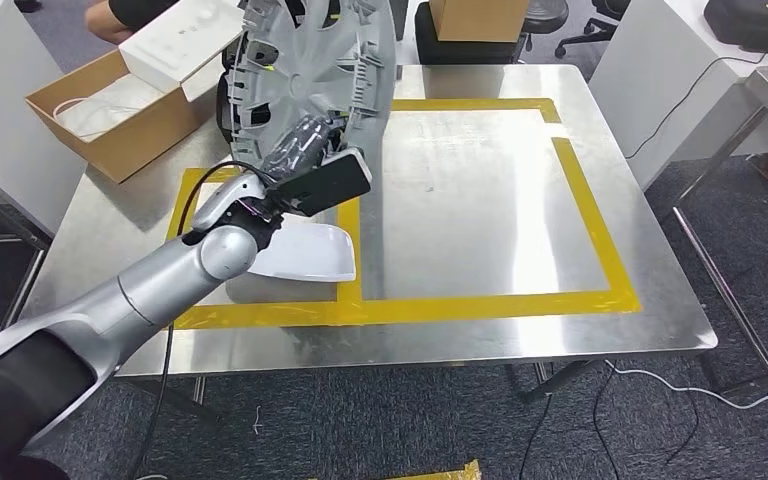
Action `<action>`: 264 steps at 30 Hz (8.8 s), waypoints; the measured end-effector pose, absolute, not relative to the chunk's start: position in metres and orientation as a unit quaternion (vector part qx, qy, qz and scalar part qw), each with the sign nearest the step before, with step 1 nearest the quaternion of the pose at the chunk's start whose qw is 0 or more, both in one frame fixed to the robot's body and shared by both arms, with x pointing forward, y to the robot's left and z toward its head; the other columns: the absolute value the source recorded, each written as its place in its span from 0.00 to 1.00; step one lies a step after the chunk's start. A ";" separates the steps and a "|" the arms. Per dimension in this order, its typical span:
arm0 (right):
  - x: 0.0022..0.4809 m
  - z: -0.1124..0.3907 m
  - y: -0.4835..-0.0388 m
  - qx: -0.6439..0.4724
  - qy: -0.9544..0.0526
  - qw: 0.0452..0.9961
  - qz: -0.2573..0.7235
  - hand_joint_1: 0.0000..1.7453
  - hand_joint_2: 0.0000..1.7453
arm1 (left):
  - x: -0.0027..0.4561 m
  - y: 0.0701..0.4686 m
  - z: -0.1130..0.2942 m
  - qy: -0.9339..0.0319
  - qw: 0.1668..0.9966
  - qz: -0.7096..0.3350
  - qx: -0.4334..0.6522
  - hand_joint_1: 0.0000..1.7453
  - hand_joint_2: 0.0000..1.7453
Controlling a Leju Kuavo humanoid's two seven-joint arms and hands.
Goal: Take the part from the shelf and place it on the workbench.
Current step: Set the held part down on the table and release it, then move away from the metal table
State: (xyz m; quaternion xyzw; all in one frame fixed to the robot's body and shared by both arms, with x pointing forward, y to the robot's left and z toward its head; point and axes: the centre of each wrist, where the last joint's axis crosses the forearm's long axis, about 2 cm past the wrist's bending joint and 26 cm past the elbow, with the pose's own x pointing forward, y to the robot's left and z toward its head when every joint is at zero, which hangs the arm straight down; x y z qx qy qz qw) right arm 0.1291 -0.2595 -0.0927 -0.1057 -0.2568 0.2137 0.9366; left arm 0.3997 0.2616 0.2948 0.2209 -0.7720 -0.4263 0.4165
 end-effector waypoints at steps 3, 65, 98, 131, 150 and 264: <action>0.132 -0.092 -0.259 -0.105 -0.260 0.935 0.219 0.00 1.00 | 0.400 0.247 0.294 -0.778 0.410 -0.431 0.206 1.00 1.00; 0.156 -0.084 -0.247 -0.088 -0.266 0.908 0.310 0.00 0.00 | 0.409 0.186 0.227 -0.700 0.430 -0.530 0.211 0.00 1.00; 0.147 -0.086 -0.246 -0.088 -0.259 0.909 0.316 0.00 0.00 | 0.372 0.194 0.242 -0.912 0.331 -0.206 0.129 0.00 0.00; 0.096 -0.100 -0.258 -0.128 -0.259 0.940 0.182 0.00 0.00 | 0.213 0.234 0.265 -0.937 0.199 -0.124 0.260 0.00 0.00; 0.082 -0.104 -0.276 -0.159 -0.251 0.948 0.115 0.00 0.00 | 0.188 0.262 0.236 -0.931 0.216 -0.013 0.295 0.00 0.00; 0.071 -0.106 -0.288 -0.165 -0.240 0.957 -0.013 0.00 0.00 | 0.186 0.270 0.207 -0.902 0.308 0.029 0.302 0.00 0.00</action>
